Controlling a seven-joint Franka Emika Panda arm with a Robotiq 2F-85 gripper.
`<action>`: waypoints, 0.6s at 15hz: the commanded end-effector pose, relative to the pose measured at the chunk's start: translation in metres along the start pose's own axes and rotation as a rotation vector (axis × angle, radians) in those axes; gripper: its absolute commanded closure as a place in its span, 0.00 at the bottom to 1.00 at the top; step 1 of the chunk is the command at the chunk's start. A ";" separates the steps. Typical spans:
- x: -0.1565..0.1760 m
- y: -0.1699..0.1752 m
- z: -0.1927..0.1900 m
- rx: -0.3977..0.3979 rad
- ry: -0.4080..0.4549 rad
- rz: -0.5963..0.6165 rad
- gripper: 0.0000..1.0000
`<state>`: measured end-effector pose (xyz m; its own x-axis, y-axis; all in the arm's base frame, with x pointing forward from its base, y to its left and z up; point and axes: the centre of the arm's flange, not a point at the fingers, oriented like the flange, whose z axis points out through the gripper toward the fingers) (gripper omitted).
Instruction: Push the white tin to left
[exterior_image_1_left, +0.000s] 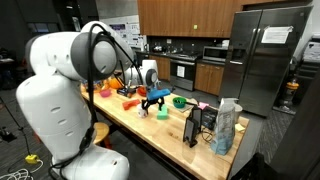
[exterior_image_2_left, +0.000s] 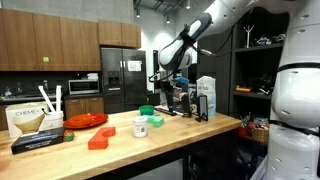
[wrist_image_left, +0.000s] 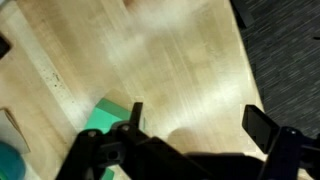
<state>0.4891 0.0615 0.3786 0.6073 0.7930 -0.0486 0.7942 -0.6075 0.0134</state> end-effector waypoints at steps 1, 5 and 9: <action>0.040 0.067 0.003 0.023 0.020 -0.051 0.00; 0.047 0.083 -0.027 0.057 0.102 -0.079 0.00; 0.042 0.072 -0.066 0.136 0.097 -0.148 0.00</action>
<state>0.5774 0.0569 0.4120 0.5283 0.8474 0.0536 0.8486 -0.5248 -0.0677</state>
